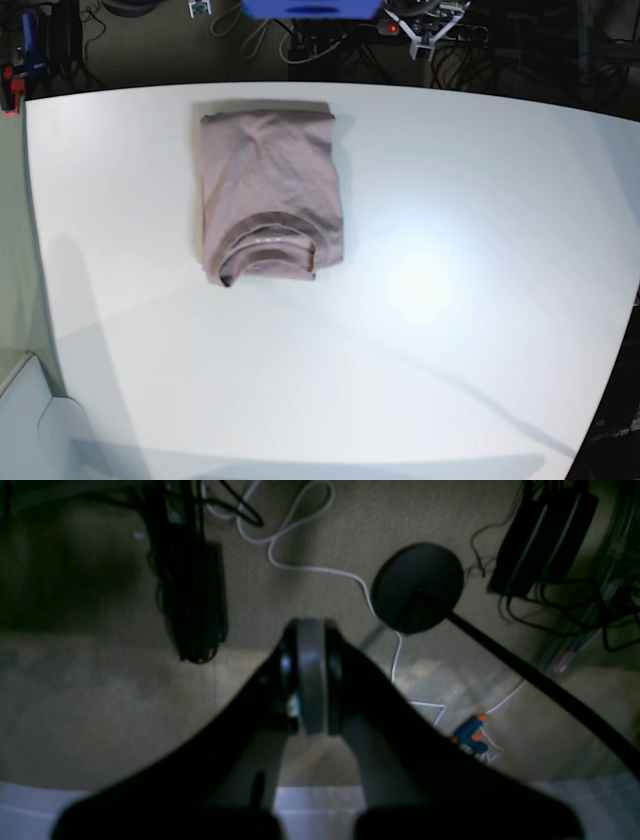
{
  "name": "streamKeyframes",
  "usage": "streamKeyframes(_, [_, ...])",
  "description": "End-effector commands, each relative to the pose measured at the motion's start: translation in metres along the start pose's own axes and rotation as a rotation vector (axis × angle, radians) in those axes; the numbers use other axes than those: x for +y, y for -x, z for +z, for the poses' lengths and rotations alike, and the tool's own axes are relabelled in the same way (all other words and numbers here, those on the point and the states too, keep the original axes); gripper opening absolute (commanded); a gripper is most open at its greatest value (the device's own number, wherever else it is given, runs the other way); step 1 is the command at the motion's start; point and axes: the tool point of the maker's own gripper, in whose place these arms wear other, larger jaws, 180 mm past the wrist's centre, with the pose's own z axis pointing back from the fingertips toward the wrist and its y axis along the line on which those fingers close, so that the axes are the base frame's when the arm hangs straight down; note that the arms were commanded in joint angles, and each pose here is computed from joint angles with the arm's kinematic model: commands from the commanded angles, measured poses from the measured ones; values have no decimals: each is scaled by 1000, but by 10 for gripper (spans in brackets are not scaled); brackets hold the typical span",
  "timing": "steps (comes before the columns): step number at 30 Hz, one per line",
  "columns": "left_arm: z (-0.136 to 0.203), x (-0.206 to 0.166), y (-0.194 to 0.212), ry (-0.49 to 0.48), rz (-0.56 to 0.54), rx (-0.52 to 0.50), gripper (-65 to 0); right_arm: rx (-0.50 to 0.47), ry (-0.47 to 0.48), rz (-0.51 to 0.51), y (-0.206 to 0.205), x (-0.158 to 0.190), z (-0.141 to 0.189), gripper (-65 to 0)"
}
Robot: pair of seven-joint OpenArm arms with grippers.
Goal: Layout the t-shirt on the table in an organized manner, then fold the t-shirt properly
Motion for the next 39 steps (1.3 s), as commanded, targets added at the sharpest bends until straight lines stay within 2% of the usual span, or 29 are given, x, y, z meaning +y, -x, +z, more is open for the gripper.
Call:
streamKeyframes(1, [0,1,1,-3,6,3,-648,14,11,-6,9,-3,2,-650])
streamKeyframes(4, [0,3,2,-15,4,4,-648,8,11,-7,4,-3,1,-650])
streamKeyframes(8, [4,38,1,-184,-26,4,-648,6,9,-9,3,-1,1,-650])
streamKeyframes(10, [6,47,0,-213,-31,5,-648,5,0,-11,2,5,1,-650])
streamKeyframes(18, [10,65,1,-249,-34,8,-648,0,-12,-9,-1,13,1,-650])
streamKeyframes(22, [10,69,-3,-260,23,-2,-649,-3,-13,-8,-2,13,1,-650])
streamKeyframes(39, [8,62,0,-242,16,3,-649,0,-20,-11,-1,15,1,-650])
